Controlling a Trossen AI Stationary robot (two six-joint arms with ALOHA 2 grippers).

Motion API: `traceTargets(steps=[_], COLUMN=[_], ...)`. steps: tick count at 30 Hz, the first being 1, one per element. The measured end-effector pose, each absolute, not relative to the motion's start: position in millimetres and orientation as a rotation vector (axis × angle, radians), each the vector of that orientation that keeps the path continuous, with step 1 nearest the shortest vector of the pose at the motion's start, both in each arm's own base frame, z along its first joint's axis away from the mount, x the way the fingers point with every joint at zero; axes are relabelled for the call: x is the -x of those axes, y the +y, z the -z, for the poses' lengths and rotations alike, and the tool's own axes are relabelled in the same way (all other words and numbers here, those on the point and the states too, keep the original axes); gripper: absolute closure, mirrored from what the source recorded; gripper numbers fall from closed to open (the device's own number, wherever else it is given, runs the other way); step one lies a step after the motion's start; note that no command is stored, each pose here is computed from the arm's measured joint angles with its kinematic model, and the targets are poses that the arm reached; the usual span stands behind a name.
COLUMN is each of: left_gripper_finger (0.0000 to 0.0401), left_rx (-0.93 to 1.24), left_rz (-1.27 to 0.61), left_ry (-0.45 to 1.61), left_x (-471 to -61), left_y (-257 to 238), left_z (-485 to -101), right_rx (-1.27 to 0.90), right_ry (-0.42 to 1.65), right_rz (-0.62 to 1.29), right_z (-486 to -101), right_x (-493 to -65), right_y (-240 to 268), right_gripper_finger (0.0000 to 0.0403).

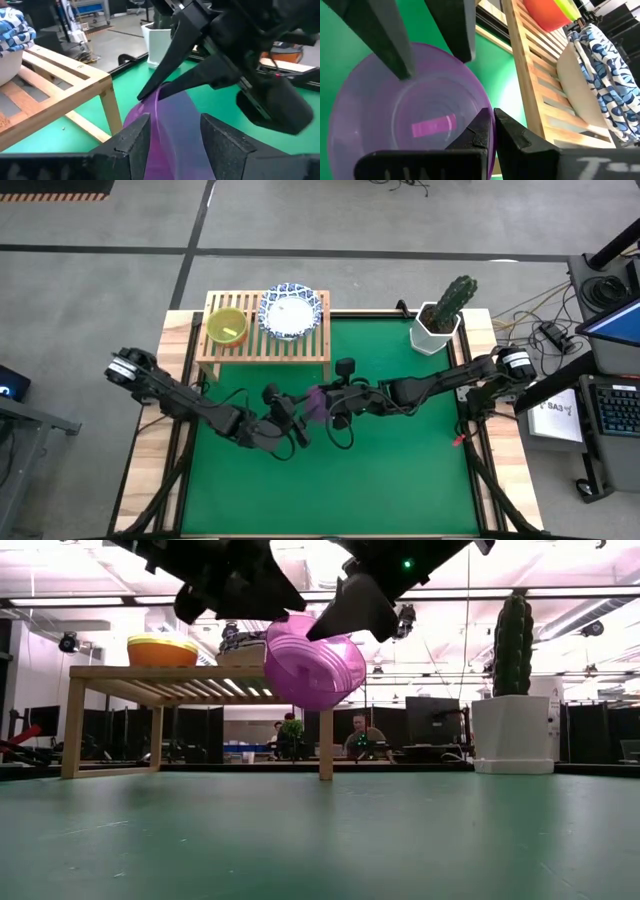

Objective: Place and stack bowls onto a shelf
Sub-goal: Stack the purple bowl on top of the yellow bowl on the shelf

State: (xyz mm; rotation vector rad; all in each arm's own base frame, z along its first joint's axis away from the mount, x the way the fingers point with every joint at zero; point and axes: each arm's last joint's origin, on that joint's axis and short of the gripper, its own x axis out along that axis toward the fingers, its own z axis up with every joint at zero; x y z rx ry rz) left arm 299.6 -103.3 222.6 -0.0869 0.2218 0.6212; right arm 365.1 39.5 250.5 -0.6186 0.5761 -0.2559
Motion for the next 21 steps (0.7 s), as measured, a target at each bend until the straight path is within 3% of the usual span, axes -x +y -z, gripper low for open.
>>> traceTargets(steps=[13, 17, 21], left_gripper_finger=[0.0253, 0.0287, 0.0349], left_rx=[0.056, 0.064, 0.062], left_rz=[-0.686, -0.692, -0.696], left_ry=[0.314, 0.314, 0.315], left_x=[-306.9, -306.0, -305.7], left_y=[-99.7, -99.3, -99.1], left_z=[-224.2, -222.3, -222.2], right_rx=[0.605, 0.606, 0.595], right_ry=[0.582, 0.580, 0.569], right_rz=[0.251, 0.242, 0.209], right_z=[-248.5, -248.6, -248.8], right_x=[-365.4, -365.5, -366.0], right_y=[39.8, 40.0, 41.0], right_gripper_finger=[0.0394, 0.0394, 0.0384])
